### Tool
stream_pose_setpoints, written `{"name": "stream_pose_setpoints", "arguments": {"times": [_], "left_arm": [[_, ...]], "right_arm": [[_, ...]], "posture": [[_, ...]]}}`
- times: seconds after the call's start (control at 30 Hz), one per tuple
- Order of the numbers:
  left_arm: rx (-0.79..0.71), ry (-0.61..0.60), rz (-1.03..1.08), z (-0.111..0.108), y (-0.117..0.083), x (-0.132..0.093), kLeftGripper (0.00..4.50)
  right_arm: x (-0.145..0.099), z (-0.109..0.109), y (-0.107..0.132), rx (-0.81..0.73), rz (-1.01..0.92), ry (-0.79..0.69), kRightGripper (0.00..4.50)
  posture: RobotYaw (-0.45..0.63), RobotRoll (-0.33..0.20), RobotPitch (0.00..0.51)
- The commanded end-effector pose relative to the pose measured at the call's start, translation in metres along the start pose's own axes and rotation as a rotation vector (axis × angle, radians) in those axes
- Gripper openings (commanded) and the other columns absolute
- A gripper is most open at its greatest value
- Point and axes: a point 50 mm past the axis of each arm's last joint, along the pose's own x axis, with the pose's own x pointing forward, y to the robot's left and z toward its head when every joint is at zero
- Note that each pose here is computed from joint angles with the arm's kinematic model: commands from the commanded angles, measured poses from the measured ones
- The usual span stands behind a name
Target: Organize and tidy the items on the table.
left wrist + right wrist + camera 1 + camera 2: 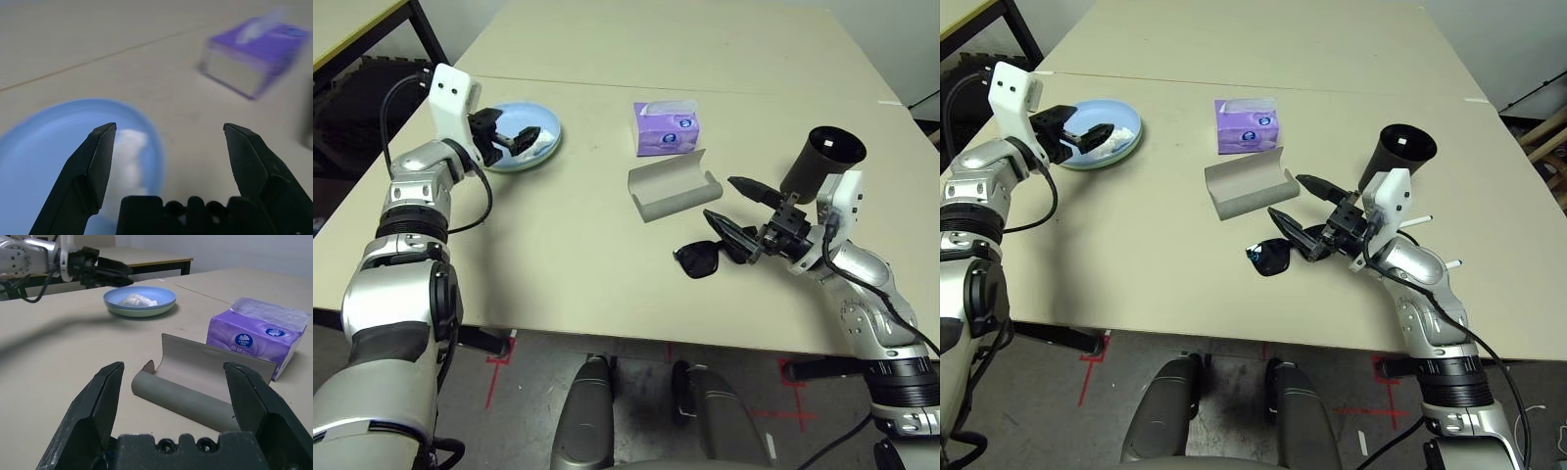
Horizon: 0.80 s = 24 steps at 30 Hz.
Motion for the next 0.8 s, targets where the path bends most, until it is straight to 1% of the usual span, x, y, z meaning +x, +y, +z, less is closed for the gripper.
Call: {"name": "stream_pose_setpoints", "arguments": {"times": [0.03, 0.2, 0.37, 0.6, 0.73, 0.8], "left_arm": [[0.036, -0.017, -0.297, -0.002, -0.023, 0.006, 4.47], [0.055, -0.034, -0.485, -0.005, -0.041, 0.014, 4.47], [0.086, -0.043, -0.575, -0.008, -0.052, 0.017, 4.47], [0.125, -0.059, -0.718, -0.015, -0.068, 0.016, 4.47], [0.123, -0.068, -0.750, -0.019, -0.076, 0.017, 4.47], [0.123, -0.071, -0.764, -0.020, -0.080, 0.018, 4.47]], "right_arm": [[-0.003, 0.004, -0.008, -0.007, -0.005, -0.002, 4.50], [-0.006, 0.010, -0.011, -0.018, 0.010, 0.003, 4.50], [-0.011, 0.016, -0.015, -0.030, 0.019, 0.016, 4.50], [-0.010, 0.025, -0.021, -0.063, 0.071, 0.053, 4.50], [-0.003, 0.032, -0.024, -0.113, 0.131, 0.139, 4.50], [0.001, 0.038, -0.021, -0.142, 0.187, 0.175, 4.50]], "posture": [[0.18, 0.000, 0.187], [0.17, 0.000, 0.210], [0.15, 0.000, 0.232], [0.13, 0.000, 0.238], [0.12, 0.000, 0.238], [0.12, 0.000, 0.236]]}}
